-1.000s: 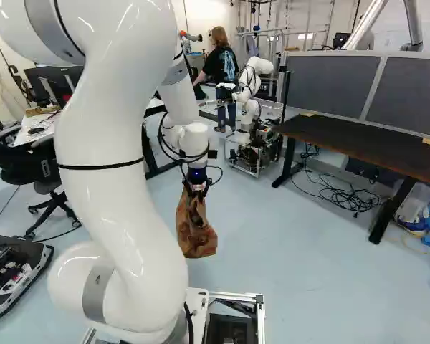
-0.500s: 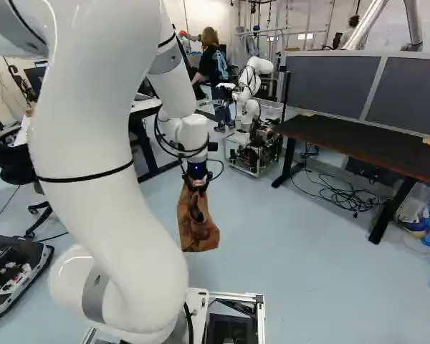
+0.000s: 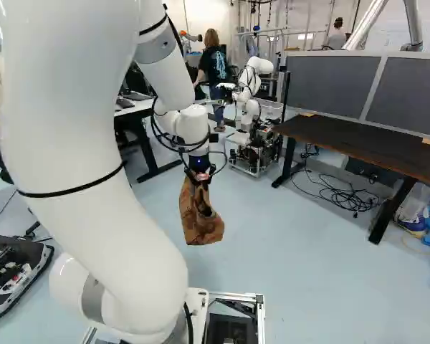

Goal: Pick up the bag on the ground and place it on the table

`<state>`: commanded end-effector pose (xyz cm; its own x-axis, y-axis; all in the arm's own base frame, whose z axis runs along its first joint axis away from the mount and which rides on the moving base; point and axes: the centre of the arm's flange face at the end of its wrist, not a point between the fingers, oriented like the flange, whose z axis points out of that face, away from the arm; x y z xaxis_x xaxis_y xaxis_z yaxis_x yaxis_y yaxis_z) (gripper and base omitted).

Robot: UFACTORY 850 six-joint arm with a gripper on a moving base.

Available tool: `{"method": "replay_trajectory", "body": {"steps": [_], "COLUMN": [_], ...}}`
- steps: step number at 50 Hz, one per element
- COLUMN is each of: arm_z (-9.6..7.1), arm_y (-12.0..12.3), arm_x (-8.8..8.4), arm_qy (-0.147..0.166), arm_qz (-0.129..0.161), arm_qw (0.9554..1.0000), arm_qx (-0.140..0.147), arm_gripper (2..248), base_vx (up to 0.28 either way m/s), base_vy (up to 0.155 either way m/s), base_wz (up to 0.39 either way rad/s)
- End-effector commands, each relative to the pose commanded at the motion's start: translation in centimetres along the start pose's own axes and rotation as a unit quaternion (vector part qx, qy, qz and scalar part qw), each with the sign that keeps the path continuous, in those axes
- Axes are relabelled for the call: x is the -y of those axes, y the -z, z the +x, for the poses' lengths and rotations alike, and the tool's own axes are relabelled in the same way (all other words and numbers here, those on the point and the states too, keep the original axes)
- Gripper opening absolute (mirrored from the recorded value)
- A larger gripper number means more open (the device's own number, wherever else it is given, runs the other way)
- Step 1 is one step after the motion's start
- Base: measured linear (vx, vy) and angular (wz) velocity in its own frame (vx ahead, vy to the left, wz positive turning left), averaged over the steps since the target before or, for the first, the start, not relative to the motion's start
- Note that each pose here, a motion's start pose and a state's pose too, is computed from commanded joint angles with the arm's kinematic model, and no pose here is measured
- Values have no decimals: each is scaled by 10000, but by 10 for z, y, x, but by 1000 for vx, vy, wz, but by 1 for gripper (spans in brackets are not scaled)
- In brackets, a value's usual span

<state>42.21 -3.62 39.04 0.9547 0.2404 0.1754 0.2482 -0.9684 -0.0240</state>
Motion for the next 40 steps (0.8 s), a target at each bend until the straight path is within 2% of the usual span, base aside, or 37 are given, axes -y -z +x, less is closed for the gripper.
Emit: {"method": "replay_trajectory", "body": {"steps": [23, 40], "arm_z": [11, 26], "arm_y": [31, 52], "arm_x": [-19, -29], "arm_qy": [330, 392], "arm_qz": [-344, -313], "arm_qw": [9986, 9987], "arm_qx": [-219, -54], "arm_gripper": [27, 27], "base_vx": [0, 0], "base_vy": [0, 0], "base_wz": [0, 0]}}
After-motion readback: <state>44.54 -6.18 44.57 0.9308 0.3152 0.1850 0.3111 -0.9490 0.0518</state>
